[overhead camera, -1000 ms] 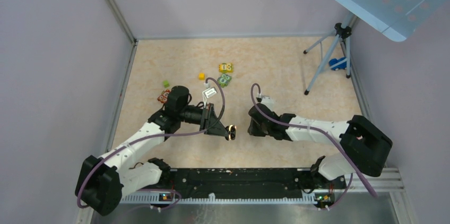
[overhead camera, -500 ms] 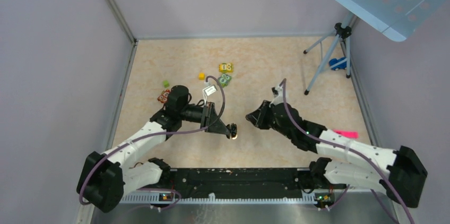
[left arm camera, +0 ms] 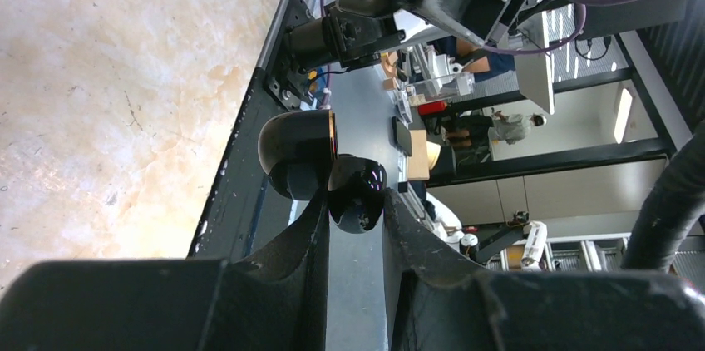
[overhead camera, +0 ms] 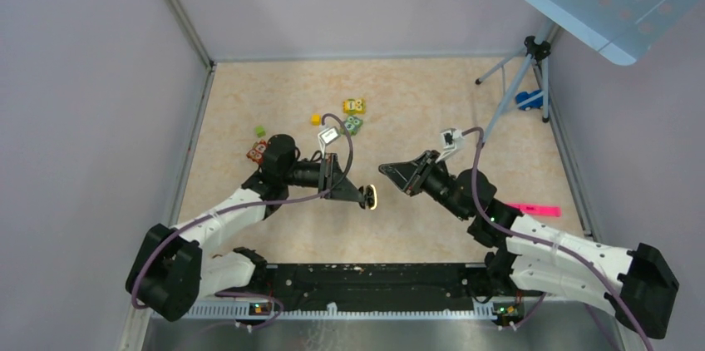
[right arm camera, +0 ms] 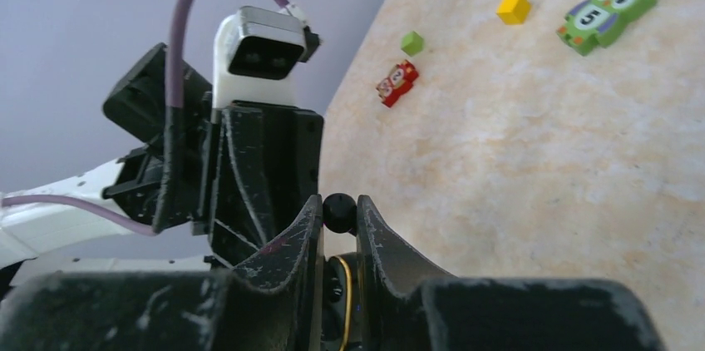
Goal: Insert the wireless bluetooth earbuds into the charging case
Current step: Insert the right earbud into the right side groove of the charging case.
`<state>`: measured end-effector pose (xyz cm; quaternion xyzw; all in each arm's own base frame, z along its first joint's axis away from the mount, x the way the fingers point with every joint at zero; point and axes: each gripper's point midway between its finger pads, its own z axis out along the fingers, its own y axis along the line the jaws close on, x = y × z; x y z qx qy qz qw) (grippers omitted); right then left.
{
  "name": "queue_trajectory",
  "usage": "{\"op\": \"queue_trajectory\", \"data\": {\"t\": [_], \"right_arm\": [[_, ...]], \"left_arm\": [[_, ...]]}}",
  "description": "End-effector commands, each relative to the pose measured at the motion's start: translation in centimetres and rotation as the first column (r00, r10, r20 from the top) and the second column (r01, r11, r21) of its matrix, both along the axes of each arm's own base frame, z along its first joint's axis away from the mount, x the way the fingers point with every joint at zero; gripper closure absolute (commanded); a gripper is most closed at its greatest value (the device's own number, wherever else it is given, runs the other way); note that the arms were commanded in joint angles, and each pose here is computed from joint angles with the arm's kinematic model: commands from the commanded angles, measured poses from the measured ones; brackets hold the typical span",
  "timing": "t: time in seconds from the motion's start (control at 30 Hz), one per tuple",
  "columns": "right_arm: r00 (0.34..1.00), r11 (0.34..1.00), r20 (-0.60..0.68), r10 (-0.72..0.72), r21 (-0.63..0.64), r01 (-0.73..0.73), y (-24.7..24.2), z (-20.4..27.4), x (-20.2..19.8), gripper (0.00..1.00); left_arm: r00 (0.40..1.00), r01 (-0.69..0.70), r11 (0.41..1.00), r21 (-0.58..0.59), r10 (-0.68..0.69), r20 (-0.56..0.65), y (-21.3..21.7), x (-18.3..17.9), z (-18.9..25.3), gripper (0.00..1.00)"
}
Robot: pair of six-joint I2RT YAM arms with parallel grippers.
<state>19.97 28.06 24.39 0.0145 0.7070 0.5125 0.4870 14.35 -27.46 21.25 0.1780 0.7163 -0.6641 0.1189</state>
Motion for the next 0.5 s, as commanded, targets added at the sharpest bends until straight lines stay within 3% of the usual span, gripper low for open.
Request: {"op": "queue_trajectory", "data": {"t": [0.0, 0.47], "right_arm": [[0.994, 0.990, 0.087, 0.061, 0.125, -0.072, 1.2, 3.7, -0.8, 0.89], [0.992, 0.956, 0.083, 0.098, 0.268, -0.117, 1.1, 4.0, -2.2, 0.89]], "left_arm": [[0.999, -0.030, 0.999, -0.032, 0.031, 0.035, -0.2, 0.8, 1.0, 1.00], [0.998, -0.048, 0.989, -0.141, 0.043, -0.039, -0.6, 1.5, 2.3, 1.00]]}}
